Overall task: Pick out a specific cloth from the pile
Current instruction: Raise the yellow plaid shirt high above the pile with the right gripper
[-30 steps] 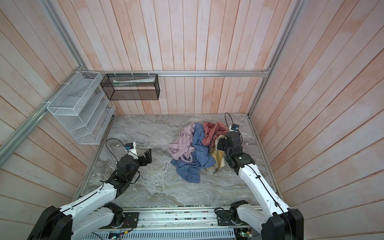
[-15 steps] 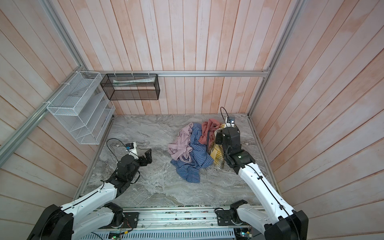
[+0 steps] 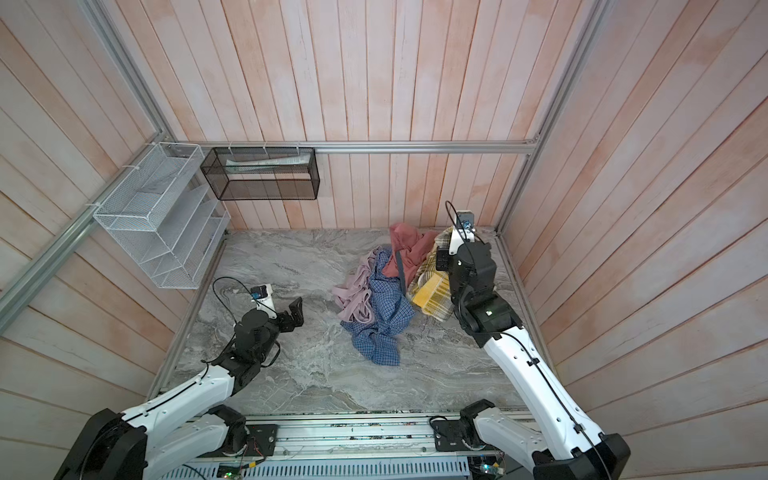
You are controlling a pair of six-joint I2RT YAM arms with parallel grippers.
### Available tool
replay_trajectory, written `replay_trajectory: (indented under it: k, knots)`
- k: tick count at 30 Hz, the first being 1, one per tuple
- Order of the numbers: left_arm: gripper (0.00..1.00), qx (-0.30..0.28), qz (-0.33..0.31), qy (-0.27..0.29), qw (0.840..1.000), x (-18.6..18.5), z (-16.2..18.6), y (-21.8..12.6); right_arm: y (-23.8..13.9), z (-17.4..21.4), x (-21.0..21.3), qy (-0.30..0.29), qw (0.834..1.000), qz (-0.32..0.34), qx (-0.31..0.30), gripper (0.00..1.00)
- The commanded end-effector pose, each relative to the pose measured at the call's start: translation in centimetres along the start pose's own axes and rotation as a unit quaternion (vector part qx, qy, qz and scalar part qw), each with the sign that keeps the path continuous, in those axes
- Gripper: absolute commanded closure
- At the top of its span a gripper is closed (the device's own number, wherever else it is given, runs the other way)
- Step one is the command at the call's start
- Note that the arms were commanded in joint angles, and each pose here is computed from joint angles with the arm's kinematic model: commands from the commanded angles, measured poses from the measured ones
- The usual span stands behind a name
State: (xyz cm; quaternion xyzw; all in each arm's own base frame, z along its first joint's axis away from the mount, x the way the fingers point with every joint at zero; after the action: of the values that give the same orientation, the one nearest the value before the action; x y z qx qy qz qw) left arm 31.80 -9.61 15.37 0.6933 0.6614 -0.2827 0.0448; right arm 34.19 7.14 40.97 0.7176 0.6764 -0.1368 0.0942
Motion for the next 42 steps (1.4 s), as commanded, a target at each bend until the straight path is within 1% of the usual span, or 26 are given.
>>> replay_trajectory:
  k: [1,6,10,13,17,21,28,35,39,42]
  knots:
    - [0.0,-0.013,0.008,-0.002,1.0,-0.9,-1.0,0.2,-2.1,-6.4,-3.9,0.025,0.993,0.06,-0.097,1.0]
    - [0.0,-0.014,0.007,-0.003,1.0,-0.8,-1.0,0.2,-2.8,-8.4,-3.5,0.021,0.99,0.034,-0.135,1.0]
    - [0.0,-0.015,0.008,-0.003,1.0,-0.9,-1.1,0.2,-3.4,-9.2,-1.0,0.011,0.985,-0.033,-0.169,1.0]
    - [0.0,-0.015,0.009,-0.004,1.0,-0.9,-1.1,0.2,-4.0,-8.9,0.3,0.014,0.98,-0.064,-0.187,1.0]
    - [0.0,-0.015,0.008,-0.001,1.0,-0.8,-1.1,0.1,-4.4,-9.3,1.0,0.014,0.977,-0.082,-0.198,1.0]
    - [0.0,-0.015,0.006,-0.003,1.0,-0.7,-1.0,0.1,-5.7,-11.0,1.5,0.013,0.966,-0.11,-0.233,1.0]
    - [0.0,-0.008,0.019,-0.004,1.0,-1.2,-0.7,0.3,-7.6,-13.9,0.4,0.023,0.953,-0.11,-0.283,1.0]
    - [0.0,-0.003,0.034,0.006,0.999,-2.4,-0.7,0.9,-8.6,-16.1,-0.7,0.042,0.945,-0.107,-0.306,1.0]
    - [0.0,0.001,0.043,0.007,0.999,-3.2,-0.5,1.2,-9.5,-17.5,-1.5,0.058,0.935,-0.105,-0.333,1.0]
    - [0.0,0.002,0.054,0.01,0.999,-4.1,-0.5,1.3,-10.0,-18.5,-1.4,0.066,0.928,-0.121,-0.346,1.0]
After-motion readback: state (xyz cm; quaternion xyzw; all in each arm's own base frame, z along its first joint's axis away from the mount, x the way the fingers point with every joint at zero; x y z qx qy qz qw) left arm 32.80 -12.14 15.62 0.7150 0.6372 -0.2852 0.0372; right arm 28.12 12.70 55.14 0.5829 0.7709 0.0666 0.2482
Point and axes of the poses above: each gripper's point midway between its finger pads, its own y axis out along the fingers, its own x axis along the line the jaws close on, z = x × y, the point moved 1 cm from there along -y, back along the fingers, and after that the axes turned 14 degrees about -y, right-handed, at the moved point
